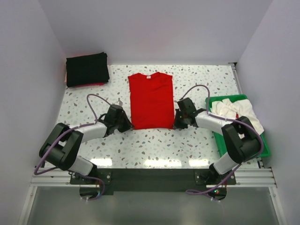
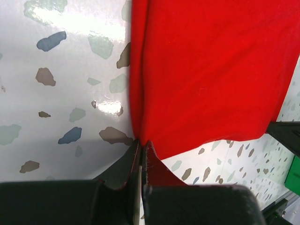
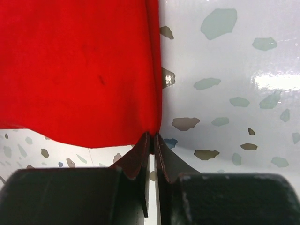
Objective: Fold and stack the t-shirts
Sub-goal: Fold the tshirt
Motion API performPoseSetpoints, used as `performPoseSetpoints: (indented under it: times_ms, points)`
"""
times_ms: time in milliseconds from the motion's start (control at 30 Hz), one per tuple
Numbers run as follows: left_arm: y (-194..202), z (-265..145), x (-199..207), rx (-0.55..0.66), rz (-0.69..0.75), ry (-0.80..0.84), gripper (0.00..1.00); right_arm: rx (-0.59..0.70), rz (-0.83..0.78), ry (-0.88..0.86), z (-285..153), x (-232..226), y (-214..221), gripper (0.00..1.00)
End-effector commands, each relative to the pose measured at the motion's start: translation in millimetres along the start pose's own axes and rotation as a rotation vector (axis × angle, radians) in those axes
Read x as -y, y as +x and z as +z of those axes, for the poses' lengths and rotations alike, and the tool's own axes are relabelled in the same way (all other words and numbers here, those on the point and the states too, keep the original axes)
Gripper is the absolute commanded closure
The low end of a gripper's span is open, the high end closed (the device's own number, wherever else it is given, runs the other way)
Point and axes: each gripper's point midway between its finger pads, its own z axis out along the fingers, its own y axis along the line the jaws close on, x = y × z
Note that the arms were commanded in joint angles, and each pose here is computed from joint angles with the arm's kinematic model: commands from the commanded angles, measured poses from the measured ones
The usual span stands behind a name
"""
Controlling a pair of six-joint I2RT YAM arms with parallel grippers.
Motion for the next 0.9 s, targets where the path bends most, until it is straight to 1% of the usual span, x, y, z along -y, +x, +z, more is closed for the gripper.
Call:
performPoseSetpoints:
  times_ms: [0,67,100,133,233,300,333,367,433,467,533,567,633,667,700,800,833,867]
  points:
    - [9,-3,-13,-0.029,0.012,-0.062,1.0,0.013,0.019,-0.035,-2,-4,-2,0.94]
    - [12,-6,-15,-0.03,0.02,-0.062,1.0,0.004,0.024,-0.035,-5,0,3,0.99]
    - [12,-8,-15,-0.027,0.018,-0.06,1.0,0.002,0.022,-0.036,-7,1,5,1.0]
    - [19,-11,-20,-0.05,0.02,-0.078,1.0,0.007,0.017,-0.05,-13,0,6,1.0]
    - [31,-19,-27,-0.064,0.023,-0.077,1.0,0.003,0.01,-0.078,-26,2,15,1.0]
    - [34,-28,-21,-0.057,0.034,-0.051,1.0,-0.012,0.005,-0.078,-34,8,27,1.0]
    - [41,-32,-24,-0.069,0.036,-0.06,1.0,-0.012,0.003,-0.088,-38,8,30,1.0]
    - [44,-38,-17,-0.061,0.055,-0.033,1.0,-0.007,0.001,-0.125,-48,6,35,1.0]
    - [56,-46,-21,-0.066,0.063,-0.049,1.0,-0.02,-0.001,-0.13,-58,11,45,1.0]
    - [60,-53,-14,-0.059,0.08,-0.021,1.0,0.005,-0.008,-0.153,-70,11,49,1.0]
    - [73,-59,-22,-0.073,0.061,-0.027,1.0,-0.005,-0.01,-0.154,-81,18,61,1.0]
    - [75,-66,-17,-0.062,0.063,0.003,1.0,0.012,-0.018,-0.18,-90,18,65,1.0]
    - [81,-76,-17,-0.052,0.041,0.025,1.0,-0.012,-0.007,-0.195,-99,23,80,1.0]
    - [83,-80,-15,-0.045,0.044,0.034,1.0,-0.01,-0.008,-0.206,-103,23,84,1.0]
    - [83,-84,-15,-0.038,0.032,0.041,1.0,0.022,-0.013,-0.237,-112,20,82,1.0]
    - [76,-97,-8,0.0,0.032,0.08,1.0,0.023,-0.009,-0.239,-121,24,89,1.0]
    - [70,-104,0,0.015,0.038,0.103,1.0,0.036,-0.014,-0.244,-125,22,84,1.0]
    - [62,-105,1,0.05,0.044,0.092,1.0,0.042,-0.018,-0.245,-128,20,82,1.0]
